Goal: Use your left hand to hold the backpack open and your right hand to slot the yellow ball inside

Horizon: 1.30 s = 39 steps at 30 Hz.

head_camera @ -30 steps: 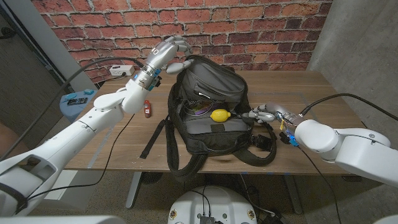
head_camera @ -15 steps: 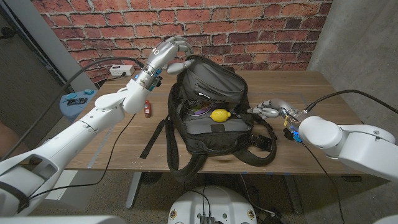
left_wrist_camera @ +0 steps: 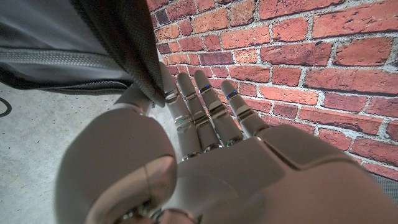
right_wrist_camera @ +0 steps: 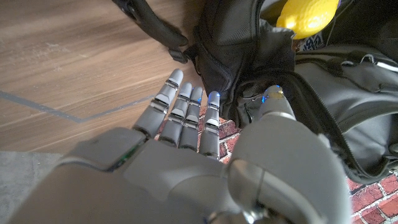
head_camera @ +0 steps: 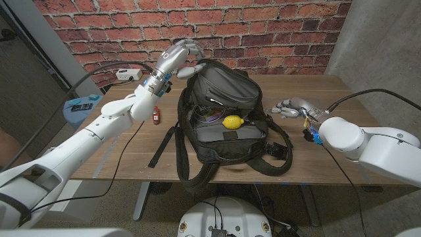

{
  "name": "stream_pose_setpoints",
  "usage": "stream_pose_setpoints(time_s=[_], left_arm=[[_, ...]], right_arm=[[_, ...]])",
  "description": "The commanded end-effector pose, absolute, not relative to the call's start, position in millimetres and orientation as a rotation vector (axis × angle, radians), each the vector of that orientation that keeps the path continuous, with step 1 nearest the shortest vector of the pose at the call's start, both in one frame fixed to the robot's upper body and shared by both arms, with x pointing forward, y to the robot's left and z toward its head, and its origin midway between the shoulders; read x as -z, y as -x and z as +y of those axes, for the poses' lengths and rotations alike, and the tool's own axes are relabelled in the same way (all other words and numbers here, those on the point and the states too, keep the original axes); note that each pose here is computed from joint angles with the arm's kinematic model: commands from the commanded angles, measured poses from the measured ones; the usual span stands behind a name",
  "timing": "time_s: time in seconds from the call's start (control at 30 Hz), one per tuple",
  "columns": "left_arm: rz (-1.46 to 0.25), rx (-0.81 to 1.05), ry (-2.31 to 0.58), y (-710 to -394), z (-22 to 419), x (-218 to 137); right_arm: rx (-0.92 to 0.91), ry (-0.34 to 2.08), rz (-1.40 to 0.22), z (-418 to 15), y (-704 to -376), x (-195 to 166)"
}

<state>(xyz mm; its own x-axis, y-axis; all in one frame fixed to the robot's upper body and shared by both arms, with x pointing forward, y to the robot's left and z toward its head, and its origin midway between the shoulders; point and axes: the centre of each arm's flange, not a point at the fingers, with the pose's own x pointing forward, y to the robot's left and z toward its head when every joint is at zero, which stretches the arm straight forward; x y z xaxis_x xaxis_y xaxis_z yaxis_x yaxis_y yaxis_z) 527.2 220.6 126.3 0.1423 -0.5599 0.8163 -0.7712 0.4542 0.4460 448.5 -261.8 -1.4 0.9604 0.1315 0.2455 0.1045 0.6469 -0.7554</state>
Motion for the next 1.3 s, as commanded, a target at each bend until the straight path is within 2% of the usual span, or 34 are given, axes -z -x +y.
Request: stream_pose_setpoints(time_s=[0.03, 1.3], left_arm=[[-1.521, -0.203, -1.183, -521, 216, -122], [-1.394, -0.082, -1.085, -492, 214, -109]], right_arm=[[-0.002, 0.873, -0.326, -265, -457, -8], [0.023, 0.812, -0.420, -281, -485, -20]])
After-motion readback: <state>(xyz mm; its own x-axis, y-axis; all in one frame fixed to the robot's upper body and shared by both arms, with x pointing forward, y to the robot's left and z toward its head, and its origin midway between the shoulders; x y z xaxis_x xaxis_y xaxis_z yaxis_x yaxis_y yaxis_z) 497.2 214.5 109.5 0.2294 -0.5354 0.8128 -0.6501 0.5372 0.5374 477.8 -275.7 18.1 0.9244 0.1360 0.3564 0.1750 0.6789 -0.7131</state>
